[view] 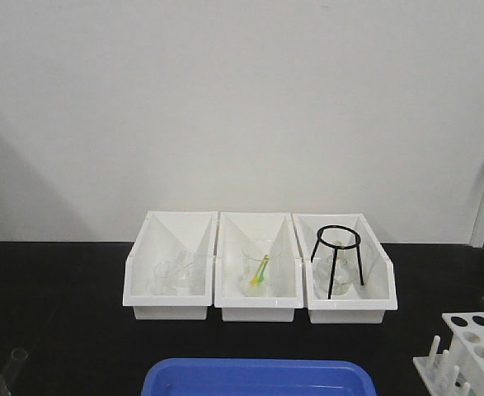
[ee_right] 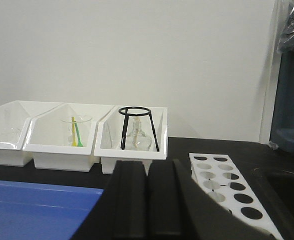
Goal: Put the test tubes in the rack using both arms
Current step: 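Lower the left gripper around the glass test tube in the beaker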
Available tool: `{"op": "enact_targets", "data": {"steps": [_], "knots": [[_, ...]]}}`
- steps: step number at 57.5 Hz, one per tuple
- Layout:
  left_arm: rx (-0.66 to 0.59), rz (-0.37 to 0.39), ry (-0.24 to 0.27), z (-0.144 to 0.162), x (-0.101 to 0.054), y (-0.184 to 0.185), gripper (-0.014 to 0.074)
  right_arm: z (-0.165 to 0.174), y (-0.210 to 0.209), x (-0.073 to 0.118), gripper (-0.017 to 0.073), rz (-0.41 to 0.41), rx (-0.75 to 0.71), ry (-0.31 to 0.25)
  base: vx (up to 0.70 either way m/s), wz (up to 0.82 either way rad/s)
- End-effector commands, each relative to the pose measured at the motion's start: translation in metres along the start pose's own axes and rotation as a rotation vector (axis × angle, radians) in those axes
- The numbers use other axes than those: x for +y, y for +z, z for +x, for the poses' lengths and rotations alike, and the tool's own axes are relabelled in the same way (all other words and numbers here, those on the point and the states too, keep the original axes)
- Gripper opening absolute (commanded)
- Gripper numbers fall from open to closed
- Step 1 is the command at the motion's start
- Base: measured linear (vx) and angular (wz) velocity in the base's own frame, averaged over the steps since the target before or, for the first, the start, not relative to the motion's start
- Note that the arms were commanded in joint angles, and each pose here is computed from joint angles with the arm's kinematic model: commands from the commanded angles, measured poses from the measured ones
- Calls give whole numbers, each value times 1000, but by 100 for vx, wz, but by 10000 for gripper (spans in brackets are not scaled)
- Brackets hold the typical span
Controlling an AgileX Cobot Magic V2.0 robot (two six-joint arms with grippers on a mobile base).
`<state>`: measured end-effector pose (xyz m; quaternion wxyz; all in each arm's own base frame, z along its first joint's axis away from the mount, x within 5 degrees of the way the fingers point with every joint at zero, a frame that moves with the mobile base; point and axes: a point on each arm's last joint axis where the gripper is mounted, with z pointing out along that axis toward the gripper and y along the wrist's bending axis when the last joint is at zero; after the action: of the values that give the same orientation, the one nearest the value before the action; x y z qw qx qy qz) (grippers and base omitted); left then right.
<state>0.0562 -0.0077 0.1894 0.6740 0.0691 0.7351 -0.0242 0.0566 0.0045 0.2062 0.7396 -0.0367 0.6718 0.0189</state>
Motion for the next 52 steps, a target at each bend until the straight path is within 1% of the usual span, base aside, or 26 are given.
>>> {"op": "enact_targets", "data": {"steps": [1, 34, 36, 39, 41, 45, 52], "knots": [[-73, -11, -12, 0, 1, 1, -17, -4, -1, -1, -8, 8, -82, -12, 6, 1], [-73, -11, -7, 0, 1, 1, -17, -4, -1, -1, -8, 8, -82, -12, 1, 0], [-82, -12, -1, -1, 1, 1, -17, -4, -1, -1, -8, 8, -82, -12, 0, 0], [-114, -19, 34, -3, 1, 0, -17, -4, -1, -1, -8, 8, -82, -12, 0, 0], [-138, -23, 45, -6, 1, 0, -17, -4, -1, -1, -8, 8, -82, -12, 0, 0], [-161, -26, 45, -8, 2, 0, -17, -5, -1, -1, -8, 9, -91, -12, 0, 0], [-266, -38, 44, -19, 3, -3, -17, -7, -1, -1, -8, 10, -115, -12, 0, 0]]}}
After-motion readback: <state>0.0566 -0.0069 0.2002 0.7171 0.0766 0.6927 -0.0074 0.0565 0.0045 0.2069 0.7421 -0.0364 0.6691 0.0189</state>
